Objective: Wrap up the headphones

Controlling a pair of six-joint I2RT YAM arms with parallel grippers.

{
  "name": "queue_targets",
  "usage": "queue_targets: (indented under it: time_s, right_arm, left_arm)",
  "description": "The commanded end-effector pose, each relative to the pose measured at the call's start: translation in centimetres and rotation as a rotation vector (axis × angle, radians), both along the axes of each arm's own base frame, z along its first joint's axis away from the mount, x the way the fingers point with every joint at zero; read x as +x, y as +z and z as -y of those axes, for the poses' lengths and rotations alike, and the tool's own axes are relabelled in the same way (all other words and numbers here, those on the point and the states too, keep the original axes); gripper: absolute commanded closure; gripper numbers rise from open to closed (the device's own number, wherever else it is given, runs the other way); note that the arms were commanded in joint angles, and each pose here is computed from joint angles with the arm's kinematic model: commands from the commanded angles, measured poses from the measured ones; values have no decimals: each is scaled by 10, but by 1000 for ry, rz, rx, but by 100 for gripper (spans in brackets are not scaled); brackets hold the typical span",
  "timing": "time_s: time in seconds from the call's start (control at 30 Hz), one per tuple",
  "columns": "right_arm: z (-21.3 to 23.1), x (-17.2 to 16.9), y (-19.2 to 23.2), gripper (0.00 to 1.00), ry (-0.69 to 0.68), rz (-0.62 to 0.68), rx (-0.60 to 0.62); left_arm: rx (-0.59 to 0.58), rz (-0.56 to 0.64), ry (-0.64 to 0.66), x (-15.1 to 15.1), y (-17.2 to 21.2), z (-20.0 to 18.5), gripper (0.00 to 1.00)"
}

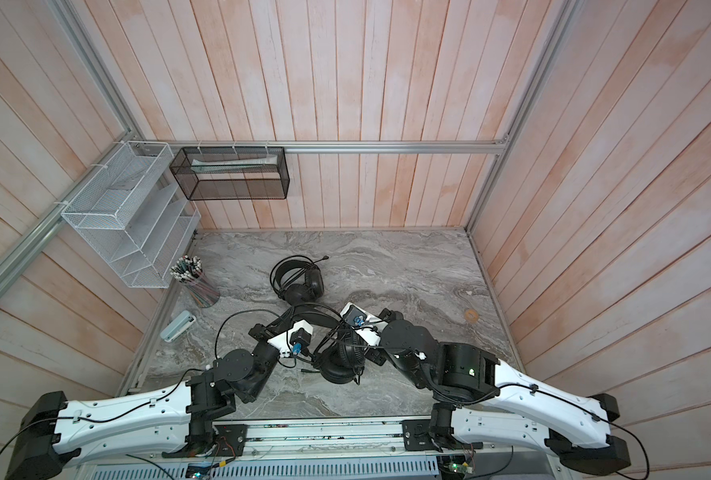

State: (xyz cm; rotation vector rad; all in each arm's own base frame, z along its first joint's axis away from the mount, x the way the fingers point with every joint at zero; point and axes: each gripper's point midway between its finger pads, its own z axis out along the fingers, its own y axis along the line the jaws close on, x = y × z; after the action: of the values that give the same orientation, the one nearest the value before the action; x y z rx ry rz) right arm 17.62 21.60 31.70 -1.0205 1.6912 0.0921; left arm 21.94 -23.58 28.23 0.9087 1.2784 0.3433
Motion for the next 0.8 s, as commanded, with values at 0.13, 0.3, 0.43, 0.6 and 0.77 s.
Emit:
queue_targets:
  time_s: [0.13,0.3,0.43,0.6,0.77]
  right_arm:
    - [19,38,50,100,-156,76,214]
    - [10,45,51,100,-163,70,223]
    - [9,50,58,100,-177,89,256]
    - [5,59,48,100,-202,74,238]
    - [-3,57,50,100,-168,60,272]
  left_arm:
    - [216,-31,-11,-6,-40,-6,100]
    - [233,-34,-34,-10,-45,-2,100]
    - [208,-34,-48,-14,-42,-2,100]
    - [167,-27,-58,-17,-32,-5,100]
    - [163,-32,-73,-20,-33,-3,100]
